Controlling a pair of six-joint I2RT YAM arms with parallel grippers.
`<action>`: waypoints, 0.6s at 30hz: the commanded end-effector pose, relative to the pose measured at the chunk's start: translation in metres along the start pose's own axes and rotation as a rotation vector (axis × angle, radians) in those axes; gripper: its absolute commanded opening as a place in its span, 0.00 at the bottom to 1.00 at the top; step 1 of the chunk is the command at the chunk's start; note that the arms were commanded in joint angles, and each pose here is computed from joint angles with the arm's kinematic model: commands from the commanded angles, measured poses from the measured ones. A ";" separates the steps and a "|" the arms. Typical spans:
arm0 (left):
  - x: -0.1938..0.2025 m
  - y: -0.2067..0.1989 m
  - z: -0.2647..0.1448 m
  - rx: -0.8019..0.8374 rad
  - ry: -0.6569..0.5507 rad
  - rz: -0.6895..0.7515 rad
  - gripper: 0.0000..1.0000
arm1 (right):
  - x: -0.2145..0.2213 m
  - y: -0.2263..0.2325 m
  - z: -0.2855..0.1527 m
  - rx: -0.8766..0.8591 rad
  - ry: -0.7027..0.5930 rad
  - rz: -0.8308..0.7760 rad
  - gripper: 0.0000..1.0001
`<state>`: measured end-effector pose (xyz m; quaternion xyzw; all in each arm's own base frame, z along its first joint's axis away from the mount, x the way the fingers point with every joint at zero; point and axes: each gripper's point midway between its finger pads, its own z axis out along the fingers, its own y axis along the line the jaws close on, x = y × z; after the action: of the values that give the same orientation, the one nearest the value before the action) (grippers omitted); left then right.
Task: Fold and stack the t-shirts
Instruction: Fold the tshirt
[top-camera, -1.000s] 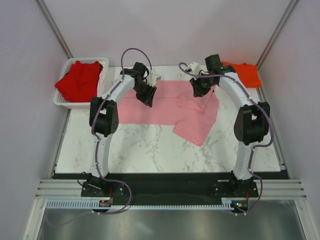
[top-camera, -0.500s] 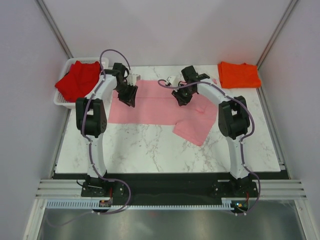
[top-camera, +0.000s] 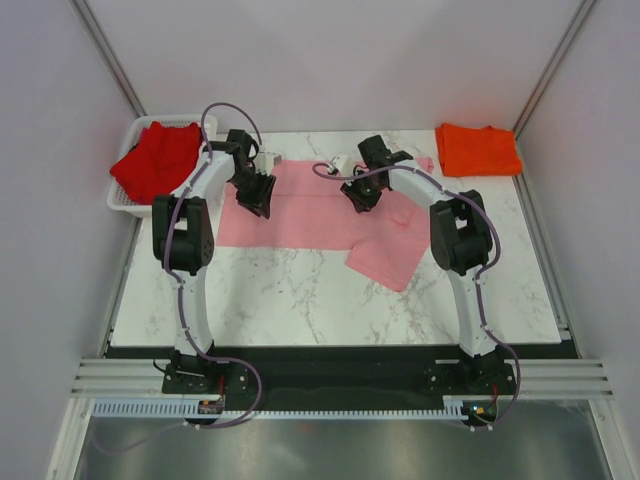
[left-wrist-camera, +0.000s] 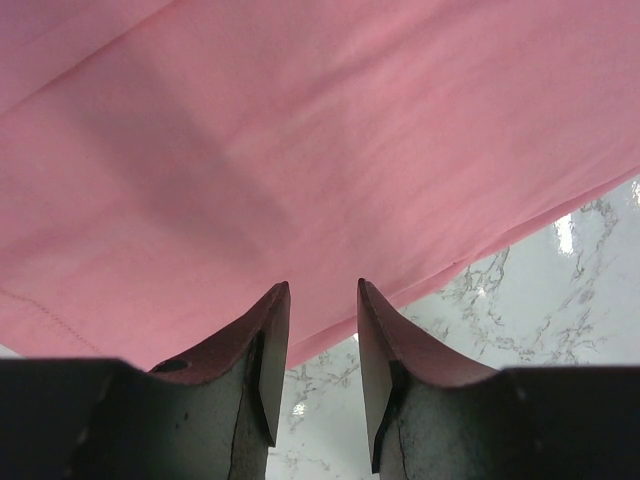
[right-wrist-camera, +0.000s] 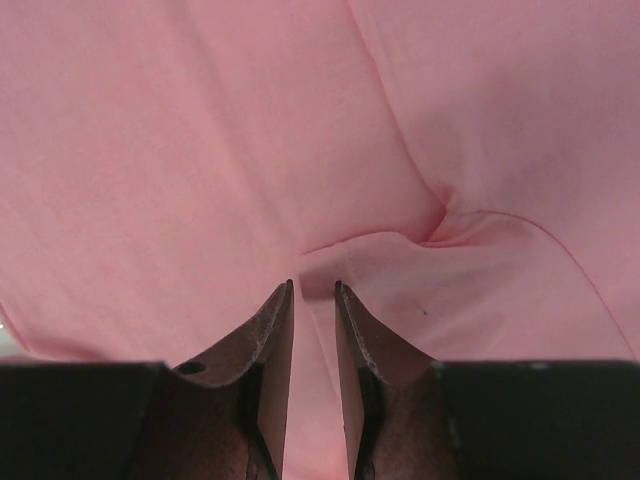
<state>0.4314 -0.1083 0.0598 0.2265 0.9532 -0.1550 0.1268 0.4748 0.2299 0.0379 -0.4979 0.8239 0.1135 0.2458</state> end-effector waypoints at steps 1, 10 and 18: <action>-0.011 -0.001 -0.016 -0.003 -0.049 0.037 0.41 | -0.016 -0.009 0.001 0.030 -0.037 -0.016 0.31; -0.012 0.001 -0.014 -0.009 -0.047 0.039 0.41 | -0.013 -0.008 0.009 0.028 -0.025 -0.018 0.29; -0.013 0.001 -0.013 -0.007 -0.048 0.036 0.40 | -0.012 -0.006 0.010 0.030 -0.018 -0.017 0.10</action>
<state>0.4316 -0.1078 0.0600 0.2260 0.9533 -0.1549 0.1271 0.4783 0.2332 0.0255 -0.4979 0.8260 0.1068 0.2417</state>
